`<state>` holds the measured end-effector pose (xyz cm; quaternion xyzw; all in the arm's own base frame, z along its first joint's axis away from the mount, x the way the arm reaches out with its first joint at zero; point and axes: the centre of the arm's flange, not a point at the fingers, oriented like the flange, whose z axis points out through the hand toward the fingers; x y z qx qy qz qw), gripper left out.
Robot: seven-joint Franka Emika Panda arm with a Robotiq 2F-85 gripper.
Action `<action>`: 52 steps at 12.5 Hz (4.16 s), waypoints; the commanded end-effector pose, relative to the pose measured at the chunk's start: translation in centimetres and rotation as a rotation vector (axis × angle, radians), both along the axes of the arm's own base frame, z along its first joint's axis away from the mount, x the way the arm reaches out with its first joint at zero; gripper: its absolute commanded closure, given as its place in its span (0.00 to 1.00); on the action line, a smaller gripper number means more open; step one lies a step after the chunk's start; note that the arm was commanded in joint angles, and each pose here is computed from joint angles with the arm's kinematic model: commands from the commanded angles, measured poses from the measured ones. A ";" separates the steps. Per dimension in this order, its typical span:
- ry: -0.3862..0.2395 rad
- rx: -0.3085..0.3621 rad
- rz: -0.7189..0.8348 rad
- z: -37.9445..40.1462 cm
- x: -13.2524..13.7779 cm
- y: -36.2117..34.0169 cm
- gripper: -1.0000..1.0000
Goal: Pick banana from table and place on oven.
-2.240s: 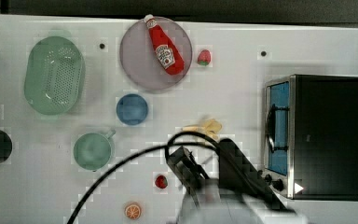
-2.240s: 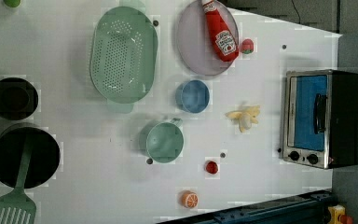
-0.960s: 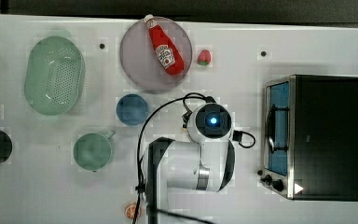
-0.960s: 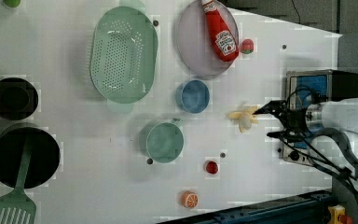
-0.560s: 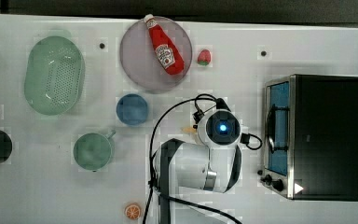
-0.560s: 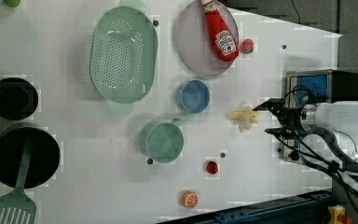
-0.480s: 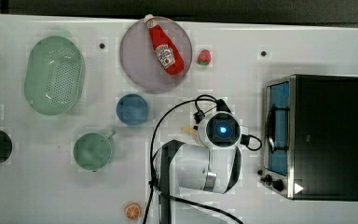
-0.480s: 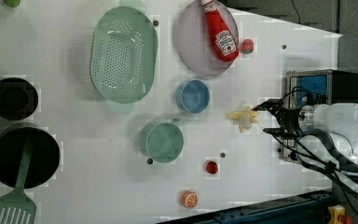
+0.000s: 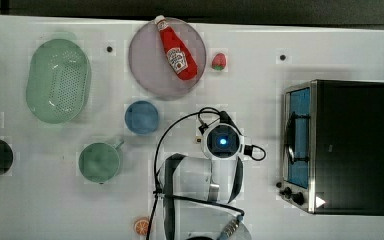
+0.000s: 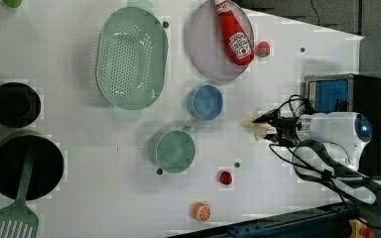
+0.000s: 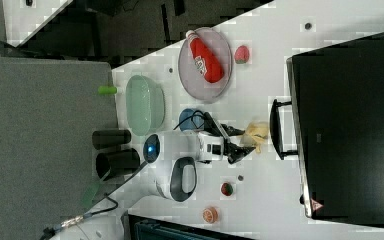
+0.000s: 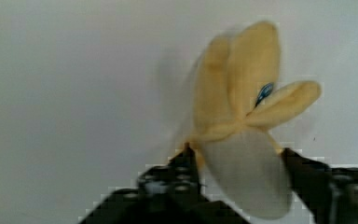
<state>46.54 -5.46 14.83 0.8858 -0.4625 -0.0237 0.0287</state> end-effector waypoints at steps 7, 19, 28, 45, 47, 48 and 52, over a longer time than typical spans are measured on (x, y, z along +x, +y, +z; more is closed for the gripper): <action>-0.139 -0.005 -0.009 6.0 2.4 -0.4 0.75; -0.093 0.042 0.040 36.3 3.8 -7.5 0.75; -0.089 -0.055 0.037 31.3 0.3 -26.5 0.75; -0.005 -0.107 0.086 26.6 1.3 -29.6 0.00; -0.020 -0.095 0.143 28.3 3.2 -26.7 0.00; -0.015 -0.069 0.192 29.6 4.5 -23.8 0.00; -0.089 0.036 0.312 37.6 7.0 -7.7 0.00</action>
